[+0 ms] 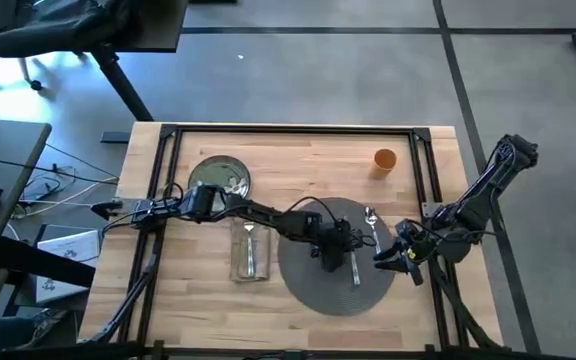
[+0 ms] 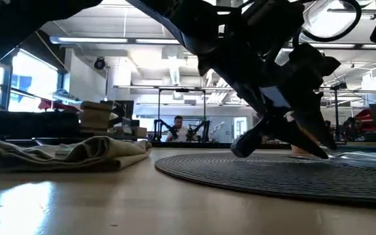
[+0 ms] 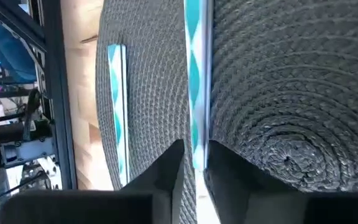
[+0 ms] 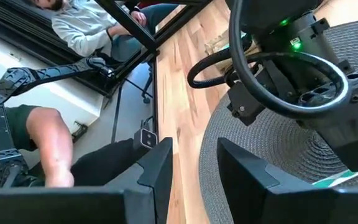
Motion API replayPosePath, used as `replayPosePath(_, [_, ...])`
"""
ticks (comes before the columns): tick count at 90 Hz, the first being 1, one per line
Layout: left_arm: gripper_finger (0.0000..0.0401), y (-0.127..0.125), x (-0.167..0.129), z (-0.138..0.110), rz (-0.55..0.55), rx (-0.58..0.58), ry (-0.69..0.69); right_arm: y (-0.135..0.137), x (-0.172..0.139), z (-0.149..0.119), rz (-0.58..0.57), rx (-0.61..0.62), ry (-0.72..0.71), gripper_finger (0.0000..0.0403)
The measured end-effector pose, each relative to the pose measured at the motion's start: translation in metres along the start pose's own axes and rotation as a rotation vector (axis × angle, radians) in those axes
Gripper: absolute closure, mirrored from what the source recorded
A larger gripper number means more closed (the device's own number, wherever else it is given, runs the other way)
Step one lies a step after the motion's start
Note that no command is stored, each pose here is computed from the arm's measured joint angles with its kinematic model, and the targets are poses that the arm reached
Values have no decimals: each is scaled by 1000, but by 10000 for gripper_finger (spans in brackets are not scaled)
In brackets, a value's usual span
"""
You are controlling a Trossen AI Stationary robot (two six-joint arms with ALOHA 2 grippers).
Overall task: Set table place
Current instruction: Put the blue table knife to the left of the blue spoon on the gray placemat
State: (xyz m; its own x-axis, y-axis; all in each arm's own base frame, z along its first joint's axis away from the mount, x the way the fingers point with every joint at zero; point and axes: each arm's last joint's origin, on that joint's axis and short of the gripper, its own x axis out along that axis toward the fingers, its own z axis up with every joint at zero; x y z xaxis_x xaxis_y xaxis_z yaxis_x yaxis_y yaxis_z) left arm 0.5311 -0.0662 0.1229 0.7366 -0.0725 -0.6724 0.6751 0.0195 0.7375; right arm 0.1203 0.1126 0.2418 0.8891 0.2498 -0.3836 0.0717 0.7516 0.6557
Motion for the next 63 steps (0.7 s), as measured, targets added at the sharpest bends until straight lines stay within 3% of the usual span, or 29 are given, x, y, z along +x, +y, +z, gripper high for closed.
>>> replayPosePath(15, [313,2,-4,10,22,-41,106,-3,0,-2,-22,-28,32,297])
replayPosePath(26, [304,8,-27,19,-17,-157,242,-6,0,-3,-52,-54,44,297])
replayPosePath(38, [303,29,-76,26,-37,-579,225,-13,5,-5,-153,-141,25,297])
replayPosePath(51, [310,33,-105,25,-177,-1114,134,-28,22,-6,-321,-258,44,297])
replayPosePath(57, [315,26,-104,26,-239,-1270,124,-36,32,-4,-405,-284,58,297])
replayPosePath(63, [319,10,-96,28,-277,-1351,162,-47,41,-1,-481,-287,93,297])
